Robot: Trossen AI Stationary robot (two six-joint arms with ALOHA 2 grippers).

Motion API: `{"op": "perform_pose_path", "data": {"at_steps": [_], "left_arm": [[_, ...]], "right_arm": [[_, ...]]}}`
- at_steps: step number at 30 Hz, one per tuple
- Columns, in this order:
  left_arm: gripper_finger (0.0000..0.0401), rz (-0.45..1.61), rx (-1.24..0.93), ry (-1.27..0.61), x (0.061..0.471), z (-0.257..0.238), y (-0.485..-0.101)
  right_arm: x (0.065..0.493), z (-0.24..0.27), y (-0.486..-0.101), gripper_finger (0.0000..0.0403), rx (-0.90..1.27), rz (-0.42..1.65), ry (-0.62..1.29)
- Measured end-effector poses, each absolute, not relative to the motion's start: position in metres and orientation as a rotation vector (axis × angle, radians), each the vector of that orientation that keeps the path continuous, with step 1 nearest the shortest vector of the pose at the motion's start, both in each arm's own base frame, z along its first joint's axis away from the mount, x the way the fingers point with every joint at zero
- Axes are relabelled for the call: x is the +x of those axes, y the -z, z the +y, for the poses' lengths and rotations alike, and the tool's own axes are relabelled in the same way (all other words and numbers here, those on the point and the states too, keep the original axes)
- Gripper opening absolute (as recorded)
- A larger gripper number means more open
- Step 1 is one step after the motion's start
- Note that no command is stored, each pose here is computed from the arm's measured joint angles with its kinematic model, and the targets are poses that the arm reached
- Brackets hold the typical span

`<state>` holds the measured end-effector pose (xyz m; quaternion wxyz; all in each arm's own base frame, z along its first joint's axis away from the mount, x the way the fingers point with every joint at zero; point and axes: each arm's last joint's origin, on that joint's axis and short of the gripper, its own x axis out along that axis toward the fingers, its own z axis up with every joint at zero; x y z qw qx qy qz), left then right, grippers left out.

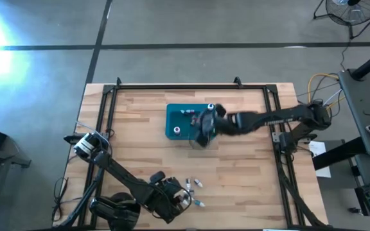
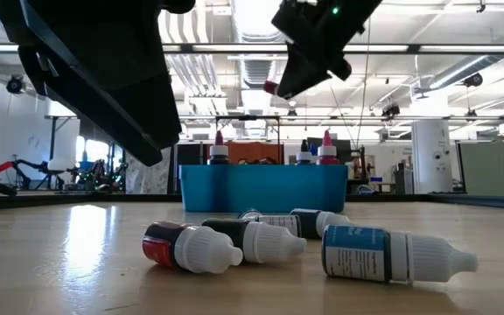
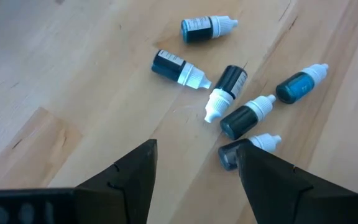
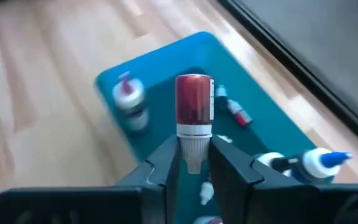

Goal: Pick & Place food coloring
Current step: Put the red food coloring bottle in the blue bin

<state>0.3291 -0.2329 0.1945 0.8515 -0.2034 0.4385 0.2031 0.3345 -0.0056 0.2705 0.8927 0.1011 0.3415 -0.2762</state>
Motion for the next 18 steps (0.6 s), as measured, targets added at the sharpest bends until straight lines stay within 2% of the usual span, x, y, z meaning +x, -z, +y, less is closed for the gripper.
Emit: {"op": "perform_pose_path", "data": {"at_steps": [4, 8, 14, 18], "left_arm": [[0.0197, 0.909, -0.446, -0.418, 0.331, -0.234, -0.195], [0.0197, 0.892, -0.476, -0.413, 0.333, -0.235, -0.196], [0.0197, 0.909, -0.493, -0.367, 0.337, -0.234, -0.197], [0.0197, 0.931, -0.329, -0.193, 0.340, -0.240, -0.198]], "right_arm": [[0.328, -0.027, -0.280, 0.0133, 0.327, 0.695, 0.537], [0.323, -0.018, -0.288, 0.0198, 0.332, 0.700, 0.471], [0.312, 0.018, -0.291, 0.0267, 0.139, 0.784, 0.319], [0.300, 0.050, -0.285, 0.0284, 0.029, 0.896, 0.207]]}}
